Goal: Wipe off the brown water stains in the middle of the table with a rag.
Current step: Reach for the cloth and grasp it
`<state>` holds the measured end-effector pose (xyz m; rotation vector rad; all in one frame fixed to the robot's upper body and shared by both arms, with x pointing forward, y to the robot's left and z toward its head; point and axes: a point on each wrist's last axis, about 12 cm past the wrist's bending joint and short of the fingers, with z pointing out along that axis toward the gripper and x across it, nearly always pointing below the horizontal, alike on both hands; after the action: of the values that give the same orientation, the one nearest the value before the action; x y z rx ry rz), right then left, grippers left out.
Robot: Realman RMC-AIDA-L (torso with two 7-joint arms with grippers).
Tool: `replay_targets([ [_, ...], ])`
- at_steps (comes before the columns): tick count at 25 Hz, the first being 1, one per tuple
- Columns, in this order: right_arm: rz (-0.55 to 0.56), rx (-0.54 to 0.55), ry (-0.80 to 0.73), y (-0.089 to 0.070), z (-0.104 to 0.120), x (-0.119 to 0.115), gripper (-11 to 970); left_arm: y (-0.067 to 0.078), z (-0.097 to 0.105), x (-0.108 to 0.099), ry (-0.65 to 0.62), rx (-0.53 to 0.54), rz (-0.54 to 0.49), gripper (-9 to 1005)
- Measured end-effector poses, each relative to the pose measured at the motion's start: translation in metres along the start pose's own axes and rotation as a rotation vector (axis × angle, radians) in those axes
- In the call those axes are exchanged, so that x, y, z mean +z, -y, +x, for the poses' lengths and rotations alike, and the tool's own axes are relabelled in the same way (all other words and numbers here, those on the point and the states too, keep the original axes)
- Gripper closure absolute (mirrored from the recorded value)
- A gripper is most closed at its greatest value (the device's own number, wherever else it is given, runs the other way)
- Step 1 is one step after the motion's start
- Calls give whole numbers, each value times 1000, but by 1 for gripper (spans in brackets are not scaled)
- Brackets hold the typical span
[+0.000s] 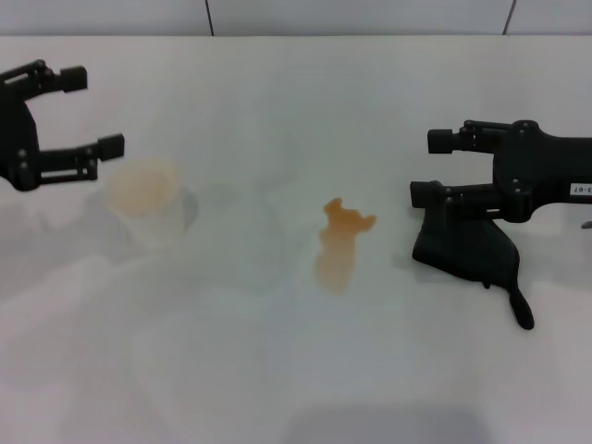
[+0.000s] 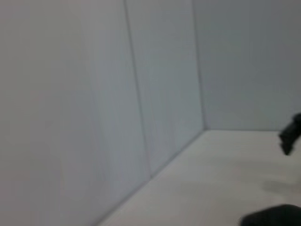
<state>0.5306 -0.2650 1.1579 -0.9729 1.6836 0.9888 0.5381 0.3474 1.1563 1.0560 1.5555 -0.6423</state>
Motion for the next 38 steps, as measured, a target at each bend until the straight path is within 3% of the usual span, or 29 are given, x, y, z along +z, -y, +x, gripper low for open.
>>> replay_targets([
  [13, 15, -17, -16, 5, -4, -5, 129, 7, -2, 4, -193, -161, 116, 108],
  [23, 78, -4, -120, 14, -6, -11, 131, 6, -19, 23, -251, -184, 179, 110],
  [28, 123, 1, -248, 17, -13, -14, 132, 8, -31, 26, -266, -177, 191, 110],
  [38, 200, 29, -501, 33, -15, -2, 134, 12, -29, 36, -283, -187, 205, 110],
])
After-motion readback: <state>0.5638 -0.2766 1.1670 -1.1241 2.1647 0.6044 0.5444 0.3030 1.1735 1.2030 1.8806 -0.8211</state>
